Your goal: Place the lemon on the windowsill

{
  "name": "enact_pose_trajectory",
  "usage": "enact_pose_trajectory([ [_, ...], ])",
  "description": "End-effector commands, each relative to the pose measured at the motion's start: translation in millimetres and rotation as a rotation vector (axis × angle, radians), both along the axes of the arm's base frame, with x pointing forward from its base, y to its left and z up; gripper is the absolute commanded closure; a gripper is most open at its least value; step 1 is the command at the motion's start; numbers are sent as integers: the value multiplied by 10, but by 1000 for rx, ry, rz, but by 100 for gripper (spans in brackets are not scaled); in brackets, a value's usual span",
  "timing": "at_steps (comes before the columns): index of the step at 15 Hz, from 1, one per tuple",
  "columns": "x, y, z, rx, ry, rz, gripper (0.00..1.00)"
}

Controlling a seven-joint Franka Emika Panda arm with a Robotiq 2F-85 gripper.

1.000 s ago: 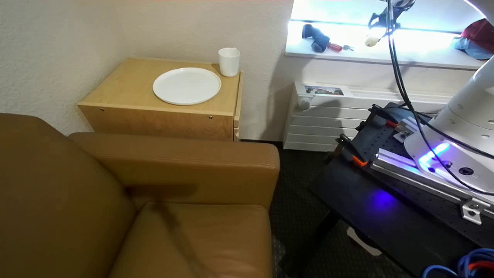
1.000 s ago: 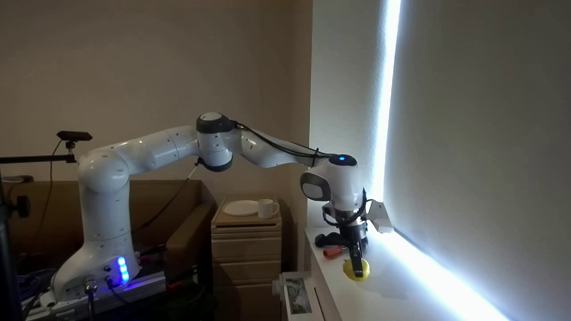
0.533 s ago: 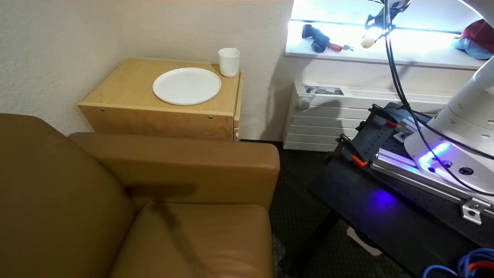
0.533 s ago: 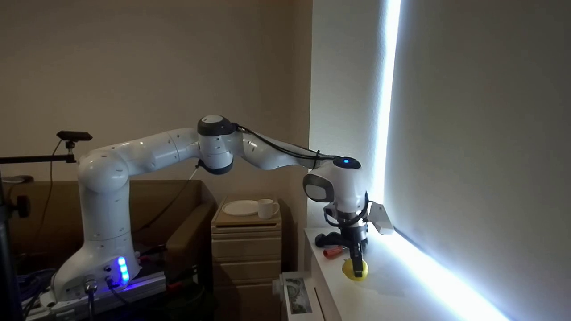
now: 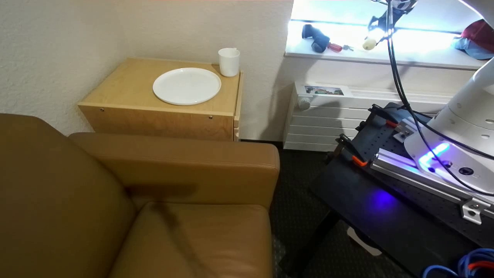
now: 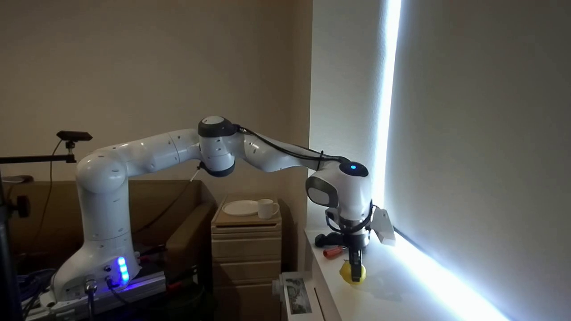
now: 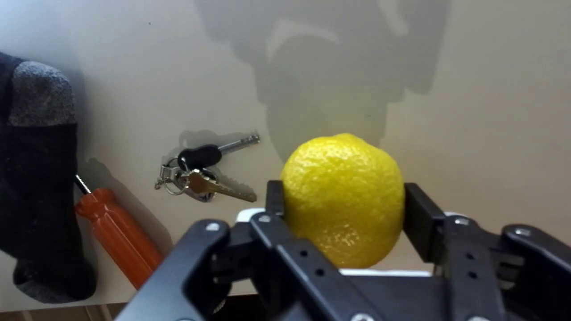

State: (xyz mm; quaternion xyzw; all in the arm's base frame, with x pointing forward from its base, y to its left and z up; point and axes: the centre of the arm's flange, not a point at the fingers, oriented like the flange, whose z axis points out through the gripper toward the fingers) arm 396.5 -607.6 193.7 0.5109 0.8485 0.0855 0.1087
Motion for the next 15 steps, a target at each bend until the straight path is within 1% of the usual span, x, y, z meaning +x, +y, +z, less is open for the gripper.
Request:
enact_pose_trajectory([
  [1, 266, -325, 93, 10, 5, -42, 5],
  [3, 275, -304, 139, -3, 0, -52, 0],
  [6, 314, -250, 211, -11, -8, -46, 0],
  [8, 293, -182, 333, -10, -36, -30, 0],
  [9, 253, -147, 439, -10, -56, -14, 0],
  [10, 142, -95, 590, -18, -69, 9, 0],
  [11, 78, -9, 785, -28, -101, 31, 0],
  [14, -51, 252, 1389, -87, -158, 146, 0],
  [15, 132, 7, 1029, -80, -90, 90, 0],
])
